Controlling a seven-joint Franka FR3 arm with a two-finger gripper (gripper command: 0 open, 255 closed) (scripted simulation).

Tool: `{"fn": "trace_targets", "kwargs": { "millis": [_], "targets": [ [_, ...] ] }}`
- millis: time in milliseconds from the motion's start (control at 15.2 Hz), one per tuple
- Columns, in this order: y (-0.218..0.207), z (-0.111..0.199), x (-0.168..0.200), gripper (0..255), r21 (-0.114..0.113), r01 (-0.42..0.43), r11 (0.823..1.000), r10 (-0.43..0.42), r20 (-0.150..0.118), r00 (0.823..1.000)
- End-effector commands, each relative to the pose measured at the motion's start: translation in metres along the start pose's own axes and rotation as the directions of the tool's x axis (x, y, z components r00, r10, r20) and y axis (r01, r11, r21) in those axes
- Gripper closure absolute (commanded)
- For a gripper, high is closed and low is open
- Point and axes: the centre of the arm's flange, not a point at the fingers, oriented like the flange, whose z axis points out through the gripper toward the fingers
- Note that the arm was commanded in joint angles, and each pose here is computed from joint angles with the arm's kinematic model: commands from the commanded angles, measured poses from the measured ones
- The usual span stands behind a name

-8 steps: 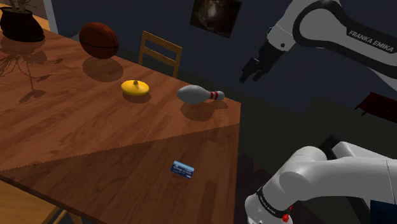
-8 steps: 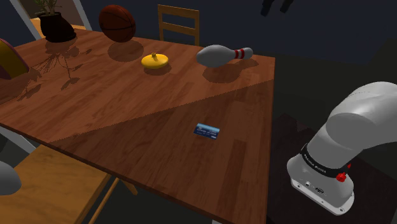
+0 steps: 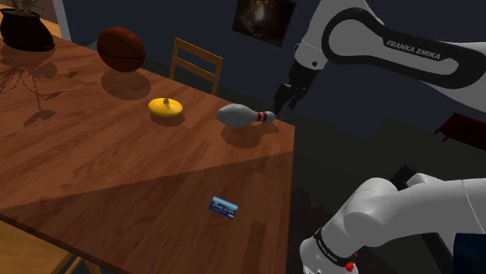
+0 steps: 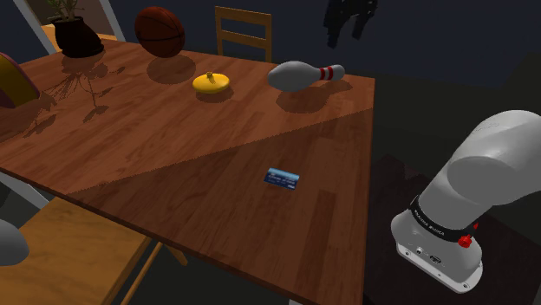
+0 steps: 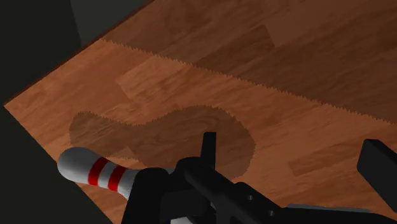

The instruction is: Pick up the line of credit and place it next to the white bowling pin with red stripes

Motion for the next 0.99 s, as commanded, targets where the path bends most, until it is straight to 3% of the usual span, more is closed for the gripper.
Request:
{"fn": "trace_targets", "kwargs": {
  "millis": [0,198,462,660,924],
  "targets": [
    [-0.022,0.016,0.011,0,-0.006,0.042,0.999,-0.042,0.05,0.998],
    [-0.055,0.042,0.024,0,-0.012,0.105,0.994,-0.103,0.123,0.987],
    [-0.1,0.078,0.035,0,-0.012,0.189,0.982,-0.181,0.219,0.959],
    [-0.134,0.106,0.038,0,-0.007,0.25,0.968,-0.237,0.29,0.927],
    [-0.179,0.145,0.036,0,0.007,0.33,0.944,-0.307,0.381,0.872]
  ]
}}
